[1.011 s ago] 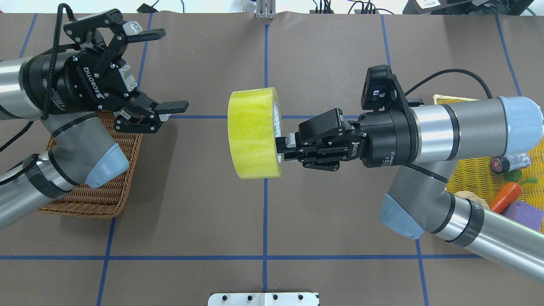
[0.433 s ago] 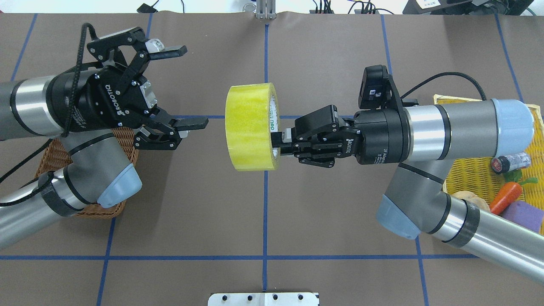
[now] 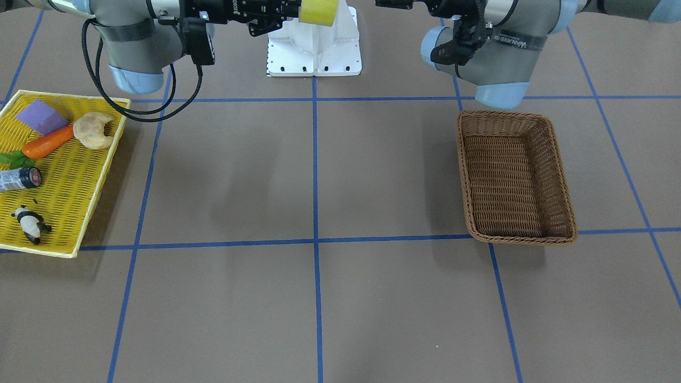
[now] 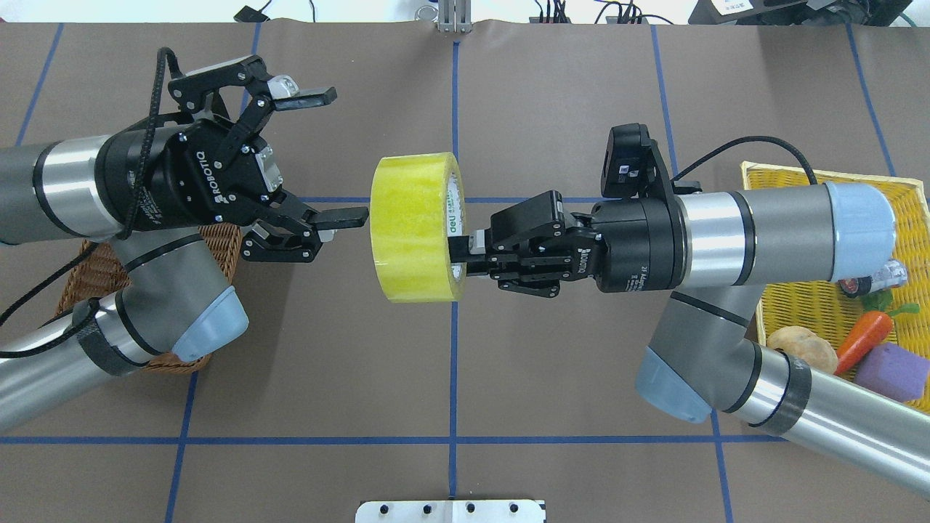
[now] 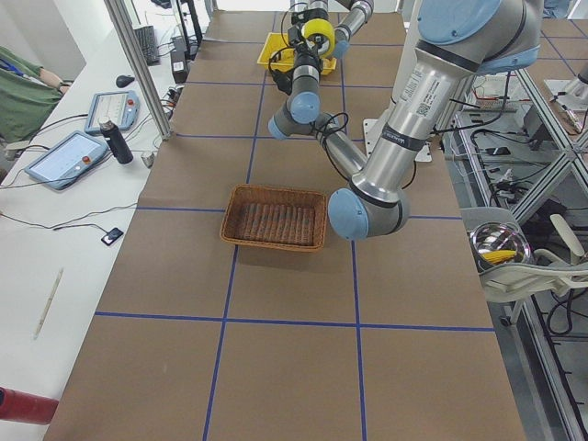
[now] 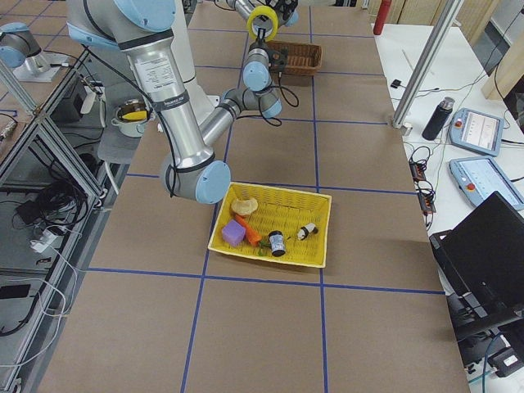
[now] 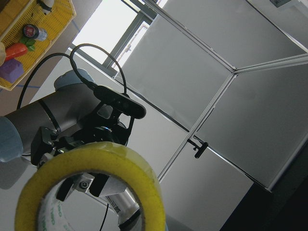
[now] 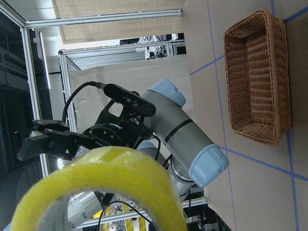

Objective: Move tape to another basket

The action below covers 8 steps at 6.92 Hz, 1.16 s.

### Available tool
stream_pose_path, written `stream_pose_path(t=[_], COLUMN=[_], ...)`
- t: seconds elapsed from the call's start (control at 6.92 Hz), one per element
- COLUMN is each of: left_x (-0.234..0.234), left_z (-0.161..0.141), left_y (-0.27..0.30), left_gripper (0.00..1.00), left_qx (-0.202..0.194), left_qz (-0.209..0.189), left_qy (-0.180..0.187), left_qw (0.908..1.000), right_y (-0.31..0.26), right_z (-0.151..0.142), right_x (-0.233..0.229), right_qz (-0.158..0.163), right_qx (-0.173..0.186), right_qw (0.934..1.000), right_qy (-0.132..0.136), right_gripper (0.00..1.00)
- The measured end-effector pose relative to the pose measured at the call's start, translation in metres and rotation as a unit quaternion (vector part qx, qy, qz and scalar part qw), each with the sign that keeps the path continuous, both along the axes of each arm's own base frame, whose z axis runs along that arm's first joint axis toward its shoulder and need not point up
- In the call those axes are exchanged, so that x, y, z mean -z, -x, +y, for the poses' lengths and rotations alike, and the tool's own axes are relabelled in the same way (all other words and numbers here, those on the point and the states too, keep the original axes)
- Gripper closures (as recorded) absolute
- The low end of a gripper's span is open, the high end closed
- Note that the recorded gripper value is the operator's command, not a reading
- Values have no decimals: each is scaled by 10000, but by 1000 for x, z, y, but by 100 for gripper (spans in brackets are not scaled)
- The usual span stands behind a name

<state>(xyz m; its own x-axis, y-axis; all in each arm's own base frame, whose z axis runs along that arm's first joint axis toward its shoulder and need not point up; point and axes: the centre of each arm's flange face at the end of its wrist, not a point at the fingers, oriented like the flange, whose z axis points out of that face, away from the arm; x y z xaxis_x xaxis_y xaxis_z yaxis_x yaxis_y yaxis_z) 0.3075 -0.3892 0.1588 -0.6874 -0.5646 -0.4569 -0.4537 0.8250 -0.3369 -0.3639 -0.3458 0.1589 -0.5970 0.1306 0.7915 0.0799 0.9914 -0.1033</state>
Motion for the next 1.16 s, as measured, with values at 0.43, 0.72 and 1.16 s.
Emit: stream_pose_path(t=[0.43, 0.72, 1.16], left_x=[5, 7, 16], left_z=[1, 6, 9], left_y=[-4, -10, -18], left_gripper=[3, 3, 3], left_qx=[-28, -54, -118], left_qz=[-28, -31, -53], left_qy=[17, -14, -8], left_qw=[10000, 10000, 9999], right_y=[6, 8, 13], right_z=[2, 2, 5], right_x=[-1, -2, -1], right_qz=[10, 25, -11], right_qx=[28, 29, 31], right_qw=[10000, 10000, 9999], right_qy=[43, 57, 102], right_gripper=[100, 100, 100])
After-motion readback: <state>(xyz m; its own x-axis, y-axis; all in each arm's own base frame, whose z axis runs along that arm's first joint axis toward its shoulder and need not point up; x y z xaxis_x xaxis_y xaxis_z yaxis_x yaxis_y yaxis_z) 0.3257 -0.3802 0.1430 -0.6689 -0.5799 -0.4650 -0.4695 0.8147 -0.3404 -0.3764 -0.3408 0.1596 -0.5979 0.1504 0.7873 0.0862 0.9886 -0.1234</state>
